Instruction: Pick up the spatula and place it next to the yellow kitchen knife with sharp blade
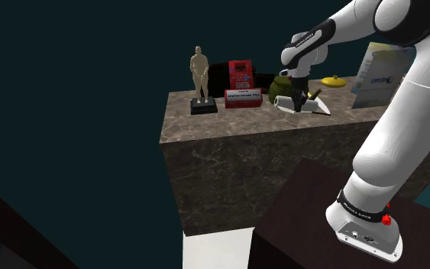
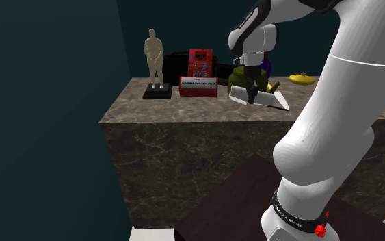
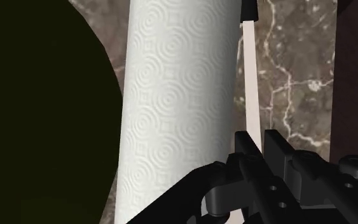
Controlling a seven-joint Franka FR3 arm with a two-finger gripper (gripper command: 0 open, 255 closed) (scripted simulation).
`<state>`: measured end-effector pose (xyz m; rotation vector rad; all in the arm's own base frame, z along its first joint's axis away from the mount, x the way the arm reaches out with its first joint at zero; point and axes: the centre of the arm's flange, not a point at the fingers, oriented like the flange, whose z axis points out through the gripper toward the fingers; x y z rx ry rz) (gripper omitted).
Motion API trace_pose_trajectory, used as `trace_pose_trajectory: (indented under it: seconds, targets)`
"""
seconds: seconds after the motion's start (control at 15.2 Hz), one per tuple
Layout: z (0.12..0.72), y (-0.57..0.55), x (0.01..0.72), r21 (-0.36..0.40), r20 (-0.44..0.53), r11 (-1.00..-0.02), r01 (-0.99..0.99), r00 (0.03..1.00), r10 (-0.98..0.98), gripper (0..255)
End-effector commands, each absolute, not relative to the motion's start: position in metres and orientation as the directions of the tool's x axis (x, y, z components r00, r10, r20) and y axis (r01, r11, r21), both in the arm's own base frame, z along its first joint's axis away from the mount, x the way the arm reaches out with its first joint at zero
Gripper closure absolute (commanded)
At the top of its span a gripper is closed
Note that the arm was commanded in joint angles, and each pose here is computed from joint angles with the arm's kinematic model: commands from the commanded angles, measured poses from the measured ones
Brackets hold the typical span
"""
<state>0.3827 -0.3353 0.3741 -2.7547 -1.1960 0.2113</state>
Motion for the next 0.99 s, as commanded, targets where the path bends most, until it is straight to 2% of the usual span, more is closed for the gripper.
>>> trace_pose_trajectory:
  seconds: [0.0,0.2,0.73,0.79,0.92]
  targets:
    - [0.362,-0.339,0.381,-0.171,-0.079,-0.681,0.712,0.68,0.729,255]
    - [0.344,-0.339,0.381,-0.171,-0.079,-0.681,0.712,0.68,0.729,255]
    - [0.344,-0.339,0.381,-0.171,-0.079,-0.681,0.712,0.68,0.729,255]
    - [0.342,-0.339,0.381,-0.171,-0.079,-0.681,0.712,0.679,0.729,0]
    - [0.341,-0.341,0.38,-0.171,-0.079,-0.682,0.712,0.68,0.729,0]
